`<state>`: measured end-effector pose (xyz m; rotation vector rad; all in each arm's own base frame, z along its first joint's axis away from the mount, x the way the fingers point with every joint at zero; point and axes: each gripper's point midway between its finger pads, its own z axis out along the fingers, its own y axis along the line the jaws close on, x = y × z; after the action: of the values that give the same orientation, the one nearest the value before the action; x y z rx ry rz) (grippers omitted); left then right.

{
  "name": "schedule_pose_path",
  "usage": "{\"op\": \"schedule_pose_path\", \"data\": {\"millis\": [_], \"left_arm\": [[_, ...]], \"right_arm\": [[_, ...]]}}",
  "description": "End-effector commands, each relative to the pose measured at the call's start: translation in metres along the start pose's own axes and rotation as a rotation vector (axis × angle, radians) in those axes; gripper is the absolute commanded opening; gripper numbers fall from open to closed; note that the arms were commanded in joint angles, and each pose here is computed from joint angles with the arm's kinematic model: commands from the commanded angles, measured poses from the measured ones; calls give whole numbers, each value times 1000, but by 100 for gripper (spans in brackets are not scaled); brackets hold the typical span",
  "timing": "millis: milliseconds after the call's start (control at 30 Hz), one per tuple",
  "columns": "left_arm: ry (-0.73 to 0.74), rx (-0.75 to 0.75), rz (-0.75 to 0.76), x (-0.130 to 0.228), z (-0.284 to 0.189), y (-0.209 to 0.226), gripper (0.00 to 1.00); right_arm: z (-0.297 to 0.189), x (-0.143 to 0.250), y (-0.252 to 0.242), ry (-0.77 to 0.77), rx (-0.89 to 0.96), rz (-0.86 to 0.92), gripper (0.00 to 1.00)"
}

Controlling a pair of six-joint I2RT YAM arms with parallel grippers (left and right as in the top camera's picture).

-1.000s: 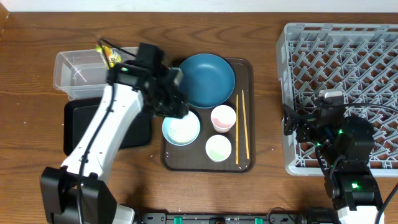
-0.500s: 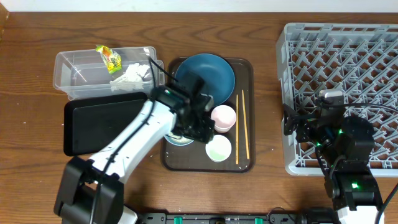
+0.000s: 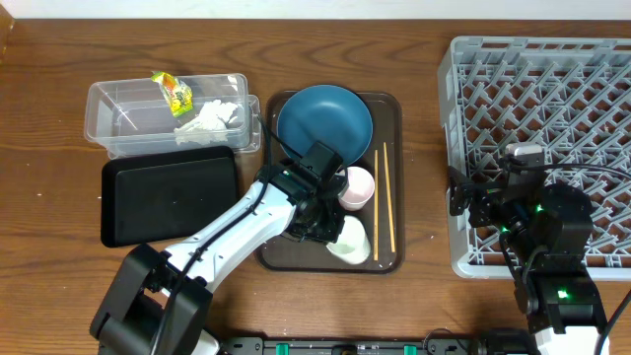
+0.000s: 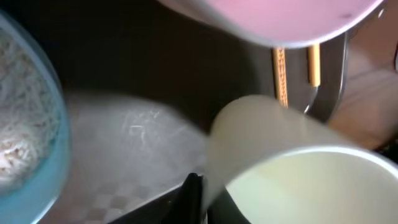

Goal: Sort waste into correct bins and load items into the dishwasher rack
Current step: 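Move the left gripper to the white cup and grasp it, then lift the white cup with the left gripper and hand it to the right gripper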

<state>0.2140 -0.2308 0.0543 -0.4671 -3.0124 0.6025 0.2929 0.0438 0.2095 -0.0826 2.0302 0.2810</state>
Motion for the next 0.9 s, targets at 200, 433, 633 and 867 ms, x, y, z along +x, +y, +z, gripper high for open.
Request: {"op": "schedule_pose_path", "data": {"millis": [200,433,633,867], "left_arm": [[-117,207,-31,-12,-64,-18,6],[-470,375,-17,-59,-153,-12,6],[-620,631,75,-100,-196,-27,6],[-513,908,148,-116,-192,-48,6]], "right_arm": [[0,-6,-7,-3,49,11,99],[10,-12,16,-16,-95,3,99],[7,-29,94,-101,-612,-142,99],[-21,-32,142,-204,-1116,-303,99]]}}
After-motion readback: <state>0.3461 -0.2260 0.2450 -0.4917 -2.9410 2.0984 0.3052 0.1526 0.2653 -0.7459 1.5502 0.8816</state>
